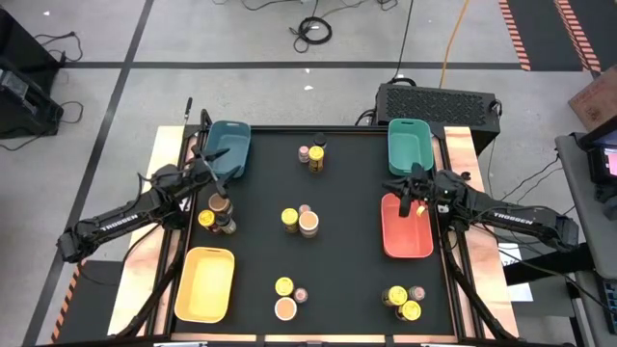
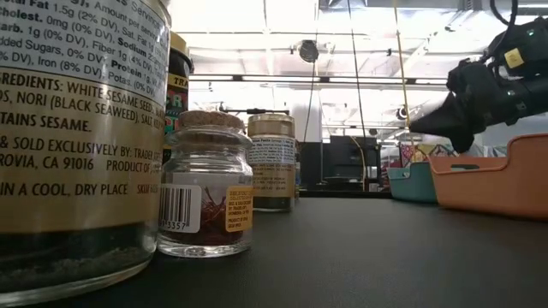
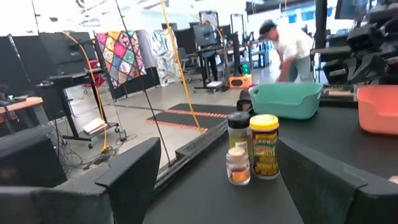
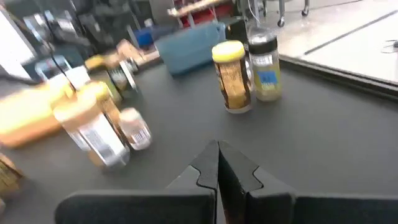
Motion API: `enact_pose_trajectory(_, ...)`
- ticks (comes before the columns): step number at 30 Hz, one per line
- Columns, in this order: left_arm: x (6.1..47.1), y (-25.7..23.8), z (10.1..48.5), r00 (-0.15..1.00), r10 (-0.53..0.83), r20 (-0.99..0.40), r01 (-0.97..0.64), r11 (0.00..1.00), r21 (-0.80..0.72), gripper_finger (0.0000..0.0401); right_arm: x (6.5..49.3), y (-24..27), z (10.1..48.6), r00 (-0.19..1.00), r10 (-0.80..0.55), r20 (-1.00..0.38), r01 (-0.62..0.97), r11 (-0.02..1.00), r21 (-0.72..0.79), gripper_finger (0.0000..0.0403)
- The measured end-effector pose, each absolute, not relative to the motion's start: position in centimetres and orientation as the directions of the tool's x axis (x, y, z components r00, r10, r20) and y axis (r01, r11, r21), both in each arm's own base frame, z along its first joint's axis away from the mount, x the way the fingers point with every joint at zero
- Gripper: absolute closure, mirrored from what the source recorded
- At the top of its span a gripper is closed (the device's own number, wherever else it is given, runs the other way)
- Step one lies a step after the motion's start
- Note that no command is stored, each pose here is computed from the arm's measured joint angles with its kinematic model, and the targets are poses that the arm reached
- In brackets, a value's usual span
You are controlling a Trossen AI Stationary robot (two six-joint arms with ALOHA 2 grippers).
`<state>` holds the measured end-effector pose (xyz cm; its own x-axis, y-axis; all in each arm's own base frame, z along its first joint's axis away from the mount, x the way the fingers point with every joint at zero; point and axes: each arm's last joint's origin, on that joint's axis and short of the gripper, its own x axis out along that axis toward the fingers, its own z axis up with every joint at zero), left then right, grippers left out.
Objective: Sort spices by type
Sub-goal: Put the yellow spice bottle into the green bin
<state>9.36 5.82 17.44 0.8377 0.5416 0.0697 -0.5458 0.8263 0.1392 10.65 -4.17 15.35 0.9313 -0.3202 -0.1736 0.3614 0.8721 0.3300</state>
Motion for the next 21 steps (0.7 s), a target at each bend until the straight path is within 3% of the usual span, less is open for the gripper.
enact_pose_trajectory(3, 9.4, 5.7, 17.6, 0.851, 0.519, 0.083, -0.523, 0.851, 0.036, 0.0082, 10.8, -4.2, 16.4, 0.944, -0.321, -0.077, 0.325, 0.862, 0.389, 0.0403)
enact_pose_trajectory(7, 9.4, 5.7, 18.1, 0.859, 0.493, 0.14, -0.498, 0.867, 0.009, 0.0082, 10.8, -4.1, 19.1, 0.954, -0.298, 0.018, 0.268, 0.882, 0.388, 0.0403)
enact_pose_trajectory(12, 9.5, 5.4, 18.4, 0.896, 0.411, 0.17, -0.402, 0.912, -0.085, 0.0082, 10.8, -3.5, 24.0, 0.99, -0.098, 0.101, 0.062, 0.946, 0.317, 0.0403)
enact_pose_trajectory(18, 9.6, 5.1, 18.9, 0.939, 0.301, 0.165, -0.278, 0.949, -0.15, 0.0082, 12.0, -3.2, 29.1, 1.0, -0.012, -0.025, 0.018, 0.955, 0.297, 0.0403)
enact_pose_trajectory(21, 9.6, 4.5, 20.7, 0.976, 0.156, 0.155, -0.136, 0.982, -0.132, 0.0082, 13.5, -2.8, 30.9, 0.992, 0.049, -0.117, -0.011, 0.952, 0.306, 0.0403)
